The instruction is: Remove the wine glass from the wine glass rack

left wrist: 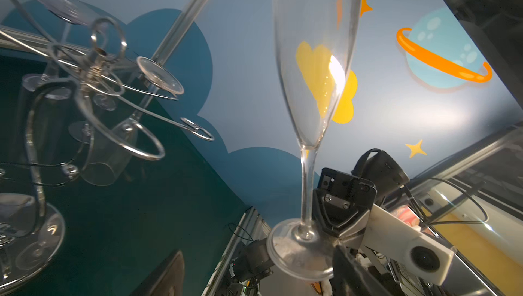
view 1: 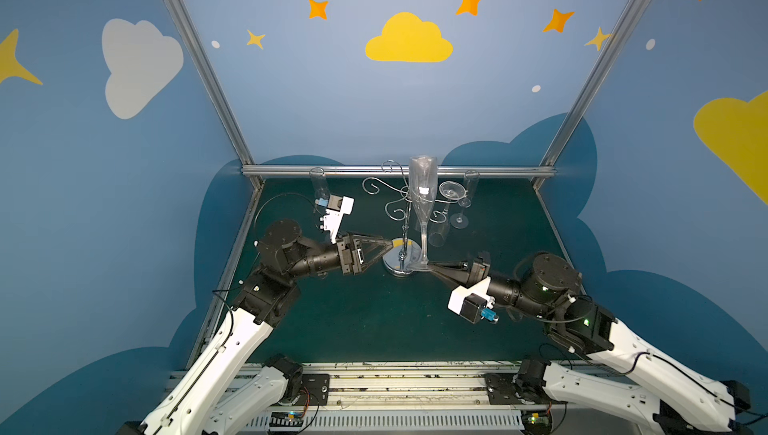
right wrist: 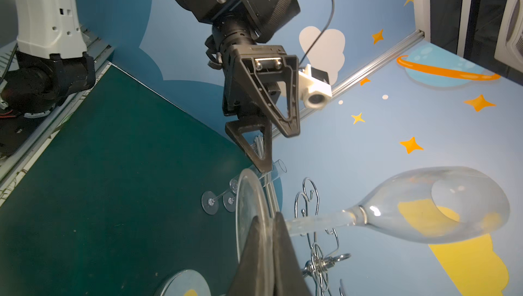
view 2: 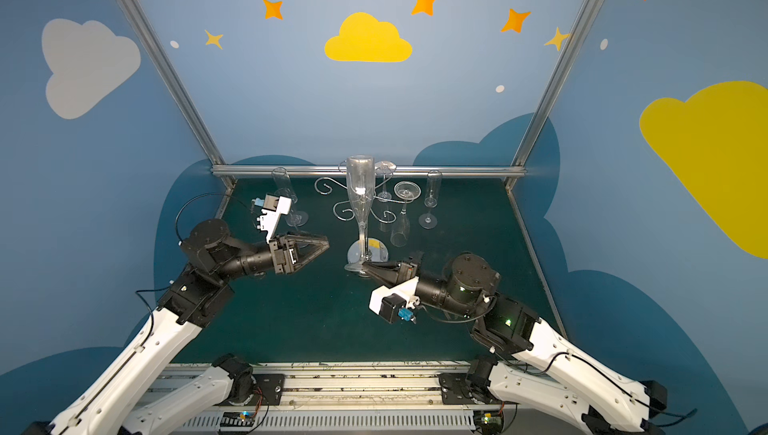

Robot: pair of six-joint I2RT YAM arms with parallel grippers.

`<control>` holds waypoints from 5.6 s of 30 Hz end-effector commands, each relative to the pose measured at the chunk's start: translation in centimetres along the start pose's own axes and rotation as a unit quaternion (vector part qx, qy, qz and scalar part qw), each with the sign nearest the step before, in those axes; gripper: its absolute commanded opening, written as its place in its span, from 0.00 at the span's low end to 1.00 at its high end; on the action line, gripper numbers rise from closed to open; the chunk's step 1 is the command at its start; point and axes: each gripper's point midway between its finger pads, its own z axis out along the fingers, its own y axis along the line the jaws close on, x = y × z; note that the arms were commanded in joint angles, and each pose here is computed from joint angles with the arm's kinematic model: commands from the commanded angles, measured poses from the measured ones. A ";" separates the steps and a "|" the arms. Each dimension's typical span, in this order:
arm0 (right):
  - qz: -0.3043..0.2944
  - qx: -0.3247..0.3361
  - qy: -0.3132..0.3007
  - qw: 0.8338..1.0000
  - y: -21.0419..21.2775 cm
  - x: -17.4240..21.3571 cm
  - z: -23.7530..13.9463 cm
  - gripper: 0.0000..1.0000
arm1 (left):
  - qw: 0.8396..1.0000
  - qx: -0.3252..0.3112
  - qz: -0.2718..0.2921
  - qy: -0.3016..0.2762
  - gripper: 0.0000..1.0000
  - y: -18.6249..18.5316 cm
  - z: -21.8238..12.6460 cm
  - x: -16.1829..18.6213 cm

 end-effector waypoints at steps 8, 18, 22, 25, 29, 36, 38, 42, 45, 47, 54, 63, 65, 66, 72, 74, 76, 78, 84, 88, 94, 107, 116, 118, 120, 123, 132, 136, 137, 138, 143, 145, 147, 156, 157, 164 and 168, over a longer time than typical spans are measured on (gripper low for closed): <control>-0.039 0.021 -0.010 0.999 0.5 -1.3 1.4 0.00 | 0.998 0.057 0.026 0.006 0.61 -2.5 2.7 -0.1; -0.028 0.041 0.001 0.999 0.6 -0.9 2.0 0.00 | 0.997 0.073 0.019 0.022 0.38 -2.9 4.3 0.9; -0.036 0.041 0.016 0.998 0.8 -0.4 2.2 0.00 | 0.997 0.074 0.013 0.027 0.29 -2.9 4.7 1.2; -0.041 0.034 0.020 0.998 1.3 -0.2 2.4 0.00 | 0.997 0.070 0.012 0.022 0.22 -2.8 4.7 1.1; -0.048 0.028 0.031 0.998 1.7 0.3 2.5 0.00 | 0.998 0.064 0.011 0.018 0.16 -2.6 4.7 1.0; -0.050 0.017 0.040 0.998 2.4 0.8 2.7 0.00 | 0.998 0.061 0.005 0.014 0.03 -2.5 4.7 0.9; -0.050 0.025 0.046 0.997 2.2 1.0 2.8 0.06 | 0.998 0.061 0.008 0.012 0.03 -2.6 4.6 0.8; -0.035 0.082 0.058 0.994 0.2 1.0 2.4 0.89 | 0.999 0.043 0.026 0.002 0.03 -2.2 4.1 0.7; 0.011 0.118 0.032 0.992 -1.7 -0.2 1.5 0.89 | 0.999 0.011 0.047 -0.011 0.03 -1.4 3.5 0.8; 0.082 0.143 0.011 0.986 -3.5 -1.2 0.5 0.89 | 0.997 -0.016 0.068 -0.018 0.03 -0.7 3.0 1.0; 0.313 0.231 -0.023 0.921 -10.3 -2.3 -2.9 0.89 | 0.983 -0.092 0.160 -0.017 0.03 1.0 1.8 1.8; 0.490 0.174 -0.039 0.853 -11.8 -1.3 -0.1 0.89 | 0.947 -0.149 0.282 -0.026 0.03 2.0 1.7 2.6; 0.511 0.152 -0.055 0.844 -11.7 -1.6 0.7 0.88 | 0.942 -0.154 0.298 -0.031 0.03 1.9 1.6 2.5; 0.519 0.142 -0.056 0.841 -11.7 -1.6 1.3 0.88 | 0.939 -0.156 0.305 -0.033 0.03 1.8 1.6 2.5; 0.553 0.094 -0.037 0.827 -10.7 -1.0 4.2 0.87 | 0.926 -0.173 0.335 -0.021 0.03 2.0 1.9 3.2; 0.559 0.086 -0.033 0.824 -10.4 -0.7 4.9 0.87 | 0.923 -0.177 0.341 -0.016 0.03 2.1 2.1 3.4; 0.564 0.078 -0.033 0.821 -10.1 -0.5 5.4 0.86 | 0.920 -0.186 0.346 -0.008 0.03 2.5 2.3 3.8; 0.567 0.072 -0.033 0.820 -9.9 -0.4 5.8 0.84 | 0.917 -0.191 0.350 -0.001 0.03 2.7 2.5 4.1; 0.573 0.060 -0.025 0.817 -9.5 0.1 6.5 0.73 | 0.909 -0.197 0.366 0.014 0.03 3.0 3.0 4.7; 0.578 0.070 -0.022 0.812 -9.5 0.9 6.5 0.59 | 0.906 -0.200 0.373 0.018 0.03 3.1 3.2 4.9; 0.584 0.074 -0.022 0.808 -9.4 1.5 6.3 0.40 | 0.903 -0.206 0.378 0.017 0.03 3.1 3.1 4.6; 0.567 0.083 -0.003 0.819 -8.6 2.1 4.2 0.36 | 0.906 -0.203 0.370 -0.012 0.78 2.6 1.8 4.3; 0.561 0.150 0.078 0.810 -5.5 6.2 -1.1 0.35 | 0.901 -0.231 0.364 -0.053 0.88 2.9 -0.9 3.7; 0.548 0.176 0.106 0.811 -4.9 7.6 -2.6 0.35 | 0.899 -0.237 0.363 -0.061 0.89 3.1 -1.5 3.6; 0.529 0.208 0.137 0.811 -4.3 9.2 -4.3 0.34 | 0.897 -0.245 0.361 -0.067 0.90 3.2 -2.1 3.5; 0.495 0.260 0.171 0.811 -3.8 11.7 -6.7 0.33 | 0.894 -0.256 0.360 -0.073 0.90 3.4 -2.9 3.4; 0.399 0.352 0.255 0.808 -2.5 18.7 -10.5 0.33 | 0.889 -0.274 0.356 -0.087 0.92 3.5 -4.1 2.9; 0.395 0.353 0.268 0.805 -1.6 21.8 -10.4 0.32 | 0.886 -0.280 0.358 -0.087 0.92 3.7 -4.1 2.7; 0.397 0.355 0.271 0.802 -1.5 22.6 -10.5 0.32 | 0.885 -0.282 0.360 -0.087 0.92 3.6 -4.0 2.6; 0.399 0.358 0.271 0.799 -1.7 23.4 -10.5 0.32 | 0.883 -0.285 0.362 -0.089 0.92 3.6 -4.1 2.4; 0.418 0.364 0.260 0.790 -2.7 26.7 -10.2 0.31 | 0.875 -0.294 0.373 -0.092 0.93 3.5 -4.0 1.7; 0.424 0.356 0.258 0.792 -3.2 27.8 -9.8 0.31 | 0.873 -0.297 0.376 -0.089 0.93 3.6 -3.9 1.6; 0.427 0.350 0.257 0.793 -3.7 28.8 -9.4 0.31 | 0.871 -0.303 0.376 -0.089 0.93 3.7 -3.9 1.4; 0.430 0.330 0.269 0.796 -8.1 33.2 -6.5 0.31 | 0.862 -0.320 0.384 -0.087 0.94 4.2 -3.4 0.5; 0.427 0.327 0.272 0.798 -8.6 33.6 -6.1 0.31 | 0.860 -0.324 0.386 -0.086 0.94 4.2 -3.3 0.3; 0.421 0.332 0.260 0.803 -10.7 36.7 -4.8 0.31 | 0.848 -0.353 0.384 -0.098 0.94 5.3 -3.6 -1.4; 0.420 0.332 0.250 0.807 -10.1 38.2 -4.2 0.31 | 0.845 -0.373 0.370 -0.100 0.94 6.7 -4.0 -1.8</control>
